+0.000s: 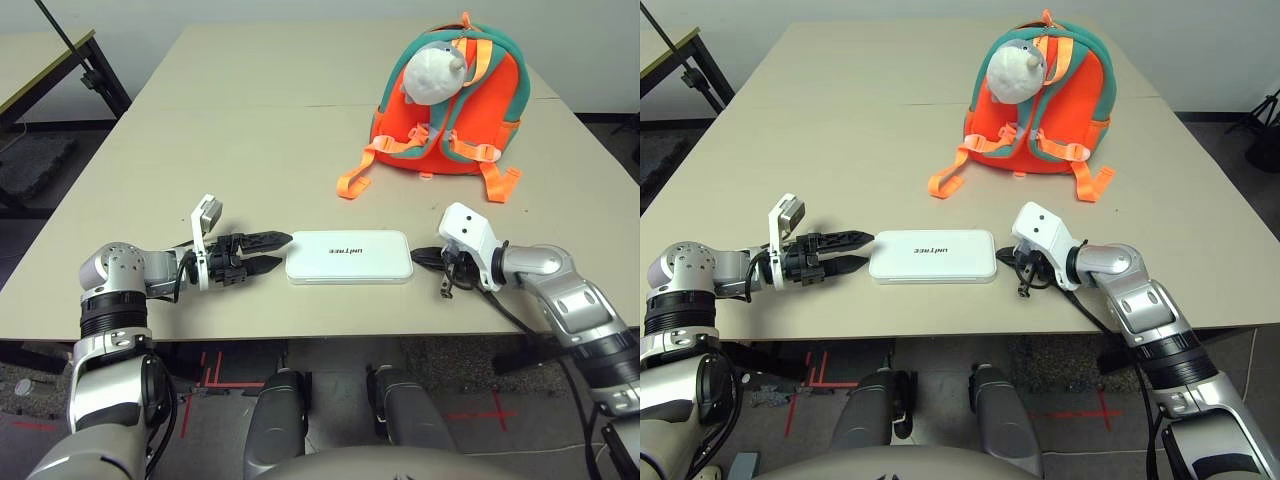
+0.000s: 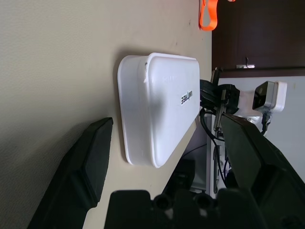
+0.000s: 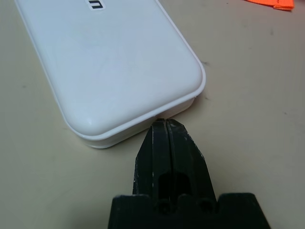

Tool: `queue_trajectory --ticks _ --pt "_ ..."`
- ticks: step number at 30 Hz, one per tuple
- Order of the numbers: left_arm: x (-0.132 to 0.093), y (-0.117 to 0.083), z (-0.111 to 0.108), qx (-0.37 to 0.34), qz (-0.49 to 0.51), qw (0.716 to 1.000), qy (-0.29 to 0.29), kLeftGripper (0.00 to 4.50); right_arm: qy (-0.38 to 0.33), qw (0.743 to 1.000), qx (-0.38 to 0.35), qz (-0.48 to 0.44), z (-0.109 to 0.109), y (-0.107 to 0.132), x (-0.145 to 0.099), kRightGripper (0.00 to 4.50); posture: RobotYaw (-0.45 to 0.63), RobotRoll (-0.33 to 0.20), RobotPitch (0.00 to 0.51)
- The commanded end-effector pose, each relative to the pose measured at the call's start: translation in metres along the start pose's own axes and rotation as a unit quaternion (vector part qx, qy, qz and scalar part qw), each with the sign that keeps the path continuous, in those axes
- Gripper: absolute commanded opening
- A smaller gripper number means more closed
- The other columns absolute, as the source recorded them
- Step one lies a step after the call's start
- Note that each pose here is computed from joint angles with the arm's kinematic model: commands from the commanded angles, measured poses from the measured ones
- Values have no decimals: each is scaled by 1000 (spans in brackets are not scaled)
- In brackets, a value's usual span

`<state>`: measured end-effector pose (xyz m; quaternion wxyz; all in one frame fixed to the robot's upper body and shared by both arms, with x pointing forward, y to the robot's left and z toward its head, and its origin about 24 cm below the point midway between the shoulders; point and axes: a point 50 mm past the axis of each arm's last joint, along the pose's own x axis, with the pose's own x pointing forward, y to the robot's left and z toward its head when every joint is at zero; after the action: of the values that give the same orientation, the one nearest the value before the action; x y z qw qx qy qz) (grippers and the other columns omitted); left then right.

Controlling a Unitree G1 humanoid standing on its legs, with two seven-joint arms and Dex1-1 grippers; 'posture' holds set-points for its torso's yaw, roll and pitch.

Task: Put the pencil case into the backpack and zip it.

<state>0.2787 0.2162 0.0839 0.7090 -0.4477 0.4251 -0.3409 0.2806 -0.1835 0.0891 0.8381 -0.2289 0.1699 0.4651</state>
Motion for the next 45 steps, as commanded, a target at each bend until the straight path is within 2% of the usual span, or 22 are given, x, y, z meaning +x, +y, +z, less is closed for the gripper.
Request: queue_trajectory --ticks 1,13,27,34,37,42,45 --pt "5 7 -9 -16 23 999 29 4500 -9 1000 -8 15 8 4 7 57 -124 0 120" --pt "11 7 -14 -20 17 999 44 4500 -35 999 -10 37 28 14 21 57 -125 0 119" --pt "15 6 -18 -14 14 999 50 4500 -55 997 -5 45 38 21 32 57 -123 0 118" --pt "15 6 -18 -12 15 998 52 4500 -54 998 -4 42 36 21 33 57 -123 0 118" --pt "16 6 -18 -12 14 998 52 3907 -54 998 -5 41 36 20 33 0 -123 0 118" --pt "17 5 -18 -8 12 999 49 2017 -54 998 -4 41 36 20 33 0 -123 0 118" --pt "17 4 -17 -4 10 999 42 1251 -53 998 -4 41 35 20 33 0 -123 0 118"
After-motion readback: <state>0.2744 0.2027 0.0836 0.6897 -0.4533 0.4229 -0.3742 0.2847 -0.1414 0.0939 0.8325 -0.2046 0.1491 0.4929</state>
